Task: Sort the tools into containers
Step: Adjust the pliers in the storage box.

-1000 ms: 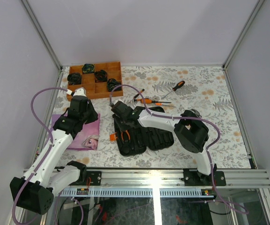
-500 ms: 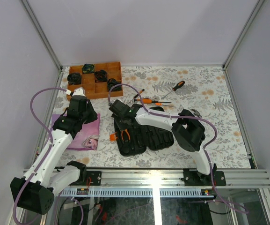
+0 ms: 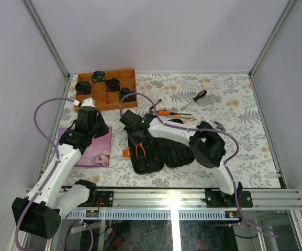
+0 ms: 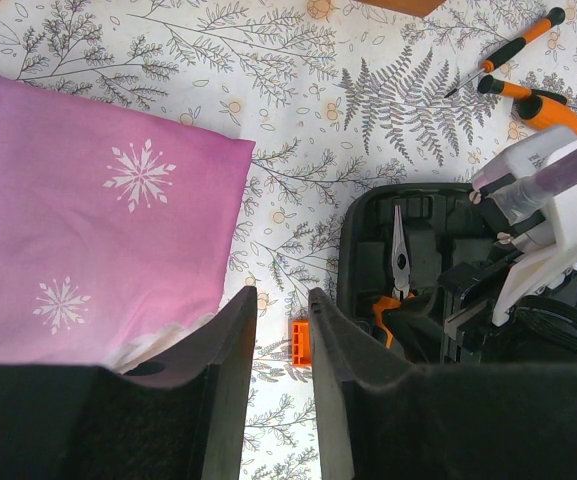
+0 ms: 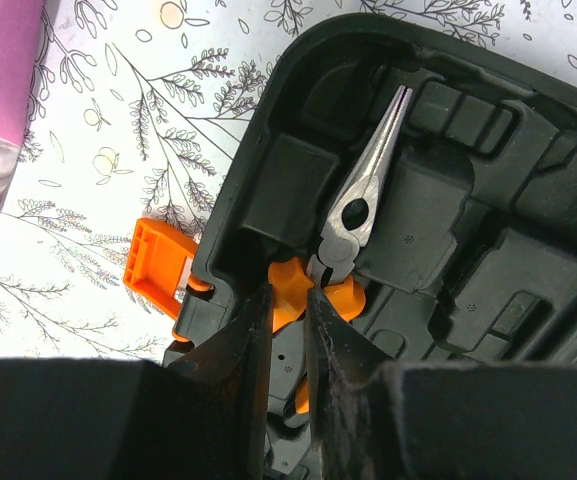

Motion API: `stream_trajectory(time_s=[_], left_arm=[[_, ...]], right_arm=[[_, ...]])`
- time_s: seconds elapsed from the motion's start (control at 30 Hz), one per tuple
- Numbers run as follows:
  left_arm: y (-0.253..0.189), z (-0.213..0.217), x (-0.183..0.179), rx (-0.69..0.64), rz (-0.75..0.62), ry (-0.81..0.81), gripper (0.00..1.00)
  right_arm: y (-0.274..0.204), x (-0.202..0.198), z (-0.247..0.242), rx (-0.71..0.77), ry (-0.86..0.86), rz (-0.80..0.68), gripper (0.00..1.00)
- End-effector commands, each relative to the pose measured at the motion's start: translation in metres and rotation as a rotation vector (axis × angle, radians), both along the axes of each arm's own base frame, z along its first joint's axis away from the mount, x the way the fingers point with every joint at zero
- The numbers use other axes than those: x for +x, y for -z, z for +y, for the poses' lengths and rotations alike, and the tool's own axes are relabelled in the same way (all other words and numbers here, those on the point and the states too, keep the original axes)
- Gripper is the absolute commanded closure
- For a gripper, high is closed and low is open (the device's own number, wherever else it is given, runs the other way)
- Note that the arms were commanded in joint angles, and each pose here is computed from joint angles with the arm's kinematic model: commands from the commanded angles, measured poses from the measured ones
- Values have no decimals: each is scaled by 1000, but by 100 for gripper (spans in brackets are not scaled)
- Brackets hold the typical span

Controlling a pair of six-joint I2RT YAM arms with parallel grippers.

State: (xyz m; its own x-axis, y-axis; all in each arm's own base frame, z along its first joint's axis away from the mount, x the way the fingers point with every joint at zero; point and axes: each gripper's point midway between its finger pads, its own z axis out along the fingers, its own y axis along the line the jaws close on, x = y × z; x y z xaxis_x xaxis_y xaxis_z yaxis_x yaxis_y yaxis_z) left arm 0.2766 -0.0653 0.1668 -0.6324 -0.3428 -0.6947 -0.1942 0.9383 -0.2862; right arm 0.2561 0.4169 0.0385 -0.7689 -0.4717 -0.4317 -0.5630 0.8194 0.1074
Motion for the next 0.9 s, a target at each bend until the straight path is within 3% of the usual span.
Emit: stream_trajectory(time_s=[0.0,0.2,0.87], left_arm=[[2,2,0,8,3,6,74],[1,3,0,5,3,8,74],[2,4,2,-10,5,11,75]], right_arm=[[90,-41,-46,-239,5,195,92],[118,-55,-61,-309,18,242,100],[219,-125,-103,-506,15,431,100]])
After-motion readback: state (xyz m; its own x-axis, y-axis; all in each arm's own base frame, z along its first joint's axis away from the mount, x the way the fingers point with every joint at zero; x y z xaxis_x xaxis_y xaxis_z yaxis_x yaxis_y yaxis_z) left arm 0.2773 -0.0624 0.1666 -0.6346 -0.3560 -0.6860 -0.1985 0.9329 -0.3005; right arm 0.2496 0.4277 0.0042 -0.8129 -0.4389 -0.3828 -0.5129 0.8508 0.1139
